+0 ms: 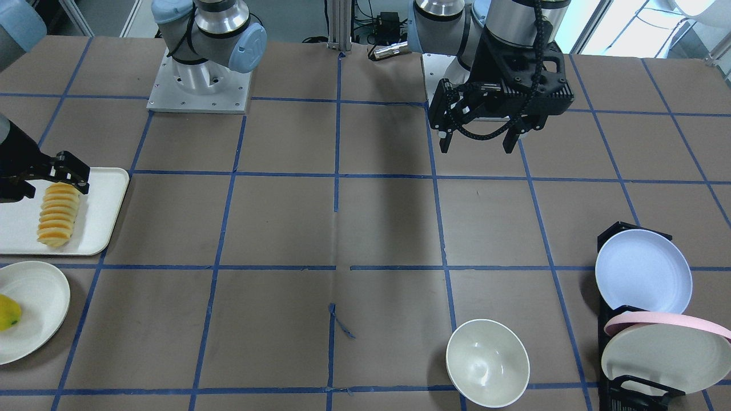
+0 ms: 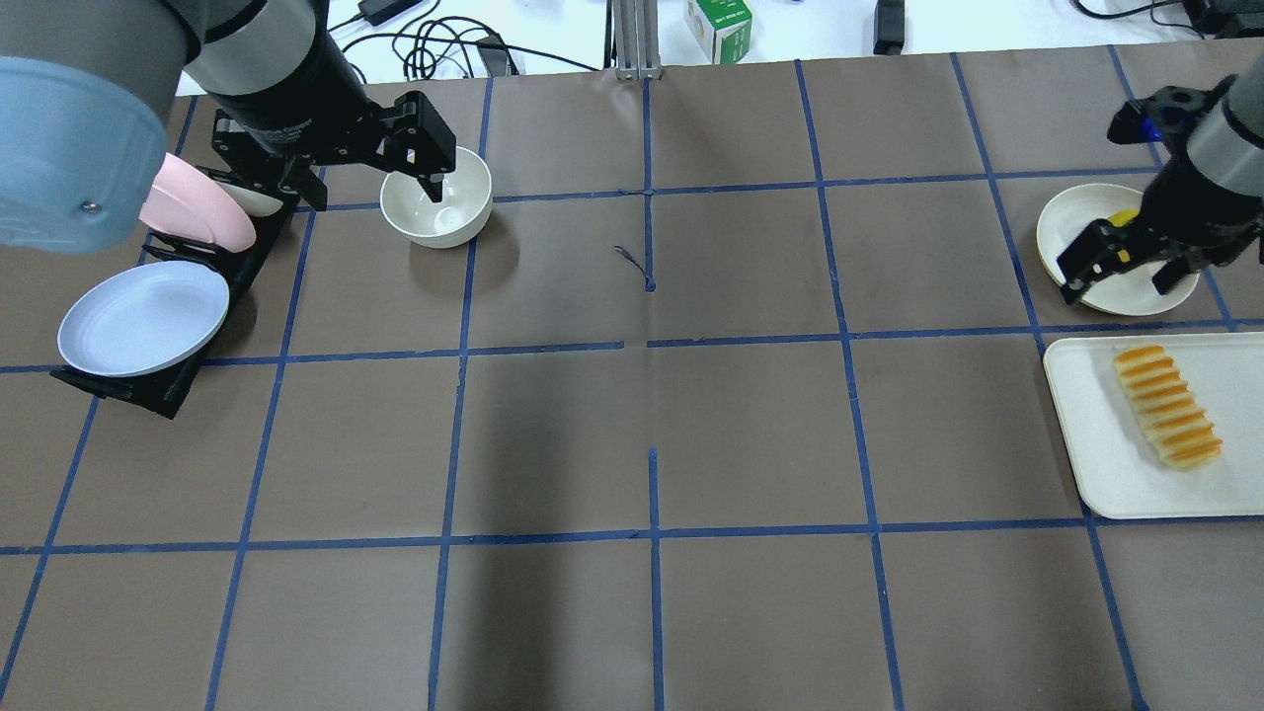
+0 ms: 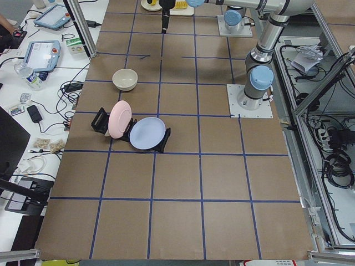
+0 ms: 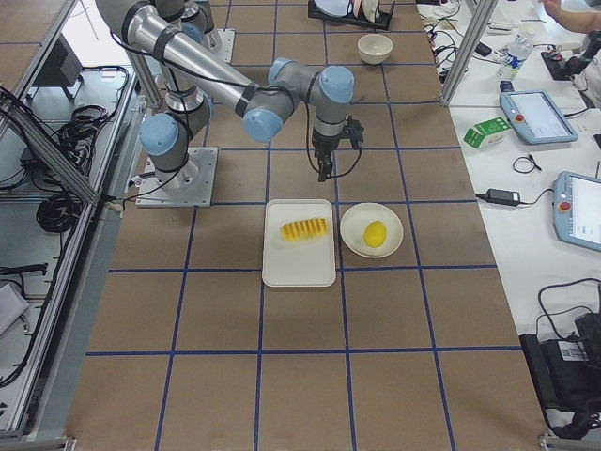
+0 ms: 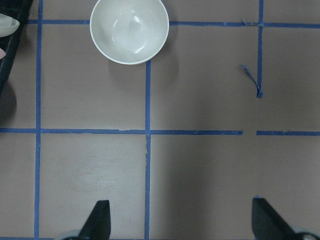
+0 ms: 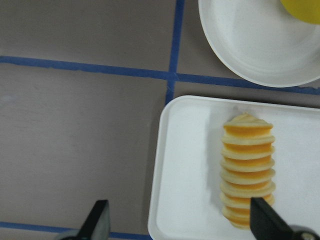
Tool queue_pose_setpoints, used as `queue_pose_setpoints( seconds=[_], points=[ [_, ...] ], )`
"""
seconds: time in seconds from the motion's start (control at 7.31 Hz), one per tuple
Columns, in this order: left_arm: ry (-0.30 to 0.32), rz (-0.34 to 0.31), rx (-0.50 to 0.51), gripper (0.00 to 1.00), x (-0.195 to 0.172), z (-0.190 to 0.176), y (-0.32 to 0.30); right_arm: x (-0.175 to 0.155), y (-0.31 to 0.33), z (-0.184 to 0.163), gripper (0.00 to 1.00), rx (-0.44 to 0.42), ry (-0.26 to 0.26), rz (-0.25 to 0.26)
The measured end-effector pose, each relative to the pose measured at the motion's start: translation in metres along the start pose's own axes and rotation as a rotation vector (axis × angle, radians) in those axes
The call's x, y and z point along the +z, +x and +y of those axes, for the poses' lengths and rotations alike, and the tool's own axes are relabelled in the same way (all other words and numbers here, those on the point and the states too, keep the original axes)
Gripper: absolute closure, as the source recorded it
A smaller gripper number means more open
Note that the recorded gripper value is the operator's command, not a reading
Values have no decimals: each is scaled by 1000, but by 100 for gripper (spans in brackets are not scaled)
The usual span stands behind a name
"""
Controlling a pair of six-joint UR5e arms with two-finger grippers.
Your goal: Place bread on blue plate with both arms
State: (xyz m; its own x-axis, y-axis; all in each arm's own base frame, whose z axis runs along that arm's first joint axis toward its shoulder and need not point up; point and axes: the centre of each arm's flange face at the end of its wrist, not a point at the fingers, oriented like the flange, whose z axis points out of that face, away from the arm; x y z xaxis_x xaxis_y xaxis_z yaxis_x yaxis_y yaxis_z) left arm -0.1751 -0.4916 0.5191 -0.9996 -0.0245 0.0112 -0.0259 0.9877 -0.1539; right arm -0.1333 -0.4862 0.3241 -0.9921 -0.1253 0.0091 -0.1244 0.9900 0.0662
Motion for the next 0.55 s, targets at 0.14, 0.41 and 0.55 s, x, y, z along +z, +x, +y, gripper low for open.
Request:
queue_pose_setpoints(
  seconds=[0.14,0.41,0.55],
  points=[
    [0,-3,-1,0,0,0,-2,21,19,9,0,-31,15,23],
    [0,-16,-64,0,2,-13,-39,62,53,25,0,-82,21,37],
    [-8,-27,-148,0,7,-24,-83,79,65,31,0,-95,13,24]
  ],
)
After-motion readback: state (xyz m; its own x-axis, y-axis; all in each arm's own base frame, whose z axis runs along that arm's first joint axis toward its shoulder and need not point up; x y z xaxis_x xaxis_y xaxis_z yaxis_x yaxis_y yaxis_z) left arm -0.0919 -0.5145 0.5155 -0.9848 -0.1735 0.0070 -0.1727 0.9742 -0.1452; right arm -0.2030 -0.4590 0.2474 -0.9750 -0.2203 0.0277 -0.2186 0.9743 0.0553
